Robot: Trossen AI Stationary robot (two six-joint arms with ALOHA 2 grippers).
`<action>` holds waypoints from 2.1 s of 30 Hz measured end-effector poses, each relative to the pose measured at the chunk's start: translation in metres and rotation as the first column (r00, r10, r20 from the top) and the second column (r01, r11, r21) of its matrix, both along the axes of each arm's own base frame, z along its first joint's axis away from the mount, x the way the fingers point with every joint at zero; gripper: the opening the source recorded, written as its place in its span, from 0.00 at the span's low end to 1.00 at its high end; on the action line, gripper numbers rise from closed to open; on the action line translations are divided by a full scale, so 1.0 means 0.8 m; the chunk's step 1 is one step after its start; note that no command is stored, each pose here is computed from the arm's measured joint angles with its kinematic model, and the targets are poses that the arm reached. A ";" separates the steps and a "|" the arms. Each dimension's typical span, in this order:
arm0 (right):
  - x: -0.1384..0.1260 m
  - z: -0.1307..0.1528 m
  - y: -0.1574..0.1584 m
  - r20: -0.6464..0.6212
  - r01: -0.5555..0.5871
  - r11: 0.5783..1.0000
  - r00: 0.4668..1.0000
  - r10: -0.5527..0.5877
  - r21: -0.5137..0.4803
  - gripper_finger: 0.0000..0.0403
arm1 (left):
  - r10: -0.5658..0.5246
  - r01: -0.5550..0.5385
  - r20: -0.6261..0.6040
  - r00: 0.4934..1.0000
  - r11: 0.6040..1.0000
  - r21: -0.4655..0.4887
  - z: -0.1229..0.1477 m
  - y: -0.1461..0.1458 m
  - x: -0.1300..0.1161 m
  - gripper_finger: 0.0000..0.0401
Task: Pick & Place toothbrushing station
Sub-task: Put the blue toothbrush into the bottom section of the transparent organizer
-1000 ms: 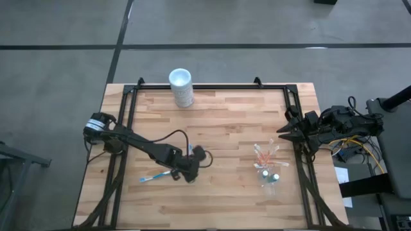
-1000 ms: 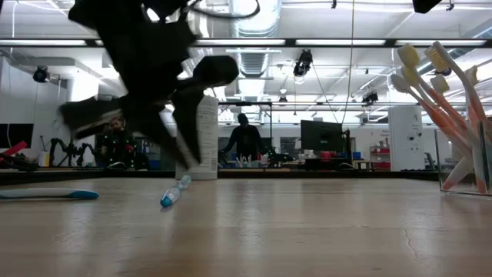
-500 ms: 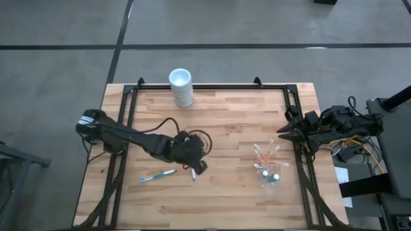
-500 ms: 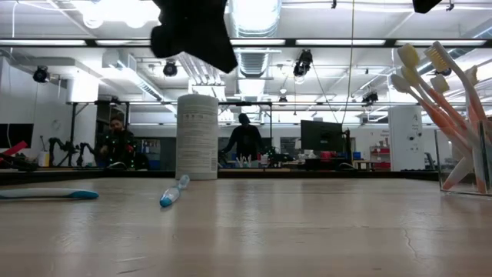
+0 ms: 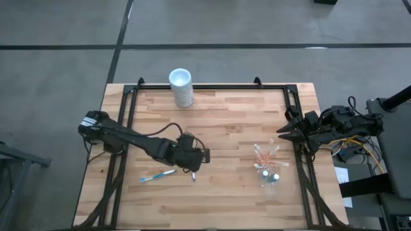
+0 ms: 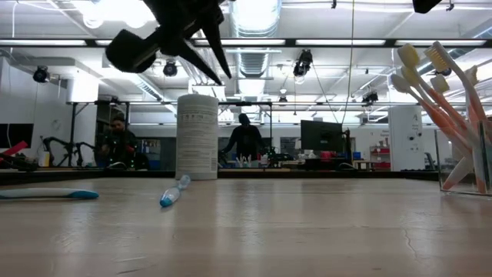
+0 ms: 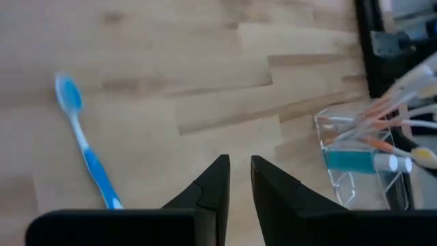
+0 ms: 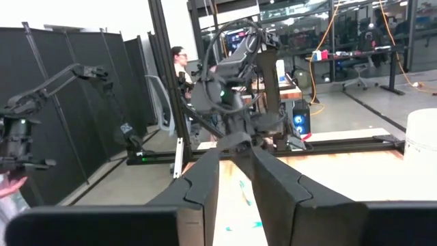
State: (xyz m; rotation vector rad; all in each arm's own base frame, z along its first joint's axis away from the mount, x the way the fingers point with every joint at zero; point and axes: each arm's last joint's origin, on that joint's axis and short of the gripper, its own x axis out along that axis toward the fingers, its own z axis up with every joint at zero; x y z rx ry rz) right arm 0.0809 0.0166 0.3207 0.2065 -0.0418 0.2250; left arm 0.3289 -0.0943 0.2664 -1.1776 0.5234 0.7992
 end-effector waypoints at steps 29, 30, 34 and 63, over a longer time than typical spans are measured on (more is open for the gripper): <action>0.000 0.000 0.000 0.000 0.000 1.000 1.000 0.000 0.000 0.19 | 0.145 -0.253 -0.312 0.939 0.906 -0.340 -0.096 -0.047 0.010 0.42; 0.000 0.000 0.000 0.000 0.000 1.000 1.000 0.000 0.000 0.19 | 0.149 -0.258 -0.320 0.936 0.906 -0.335 -0.100 -0.046 0.011 0.42; 0.000 0.000 0.000 0.001 0.000 1.000 1.000 0.000 0.000 0.17 | 0.150 -0.263 -0.335 0.930 0.910 -0.322 -0.111 -0.045 0.012 0.42; 0.000 0.000 0.000 0.000 0.000 1.000 1.000 0.000 0.000 0.17 | 0.114 -0.220 -0.308 0.945 0.915 -0.337 -0.141 -0.036 0.004 0.14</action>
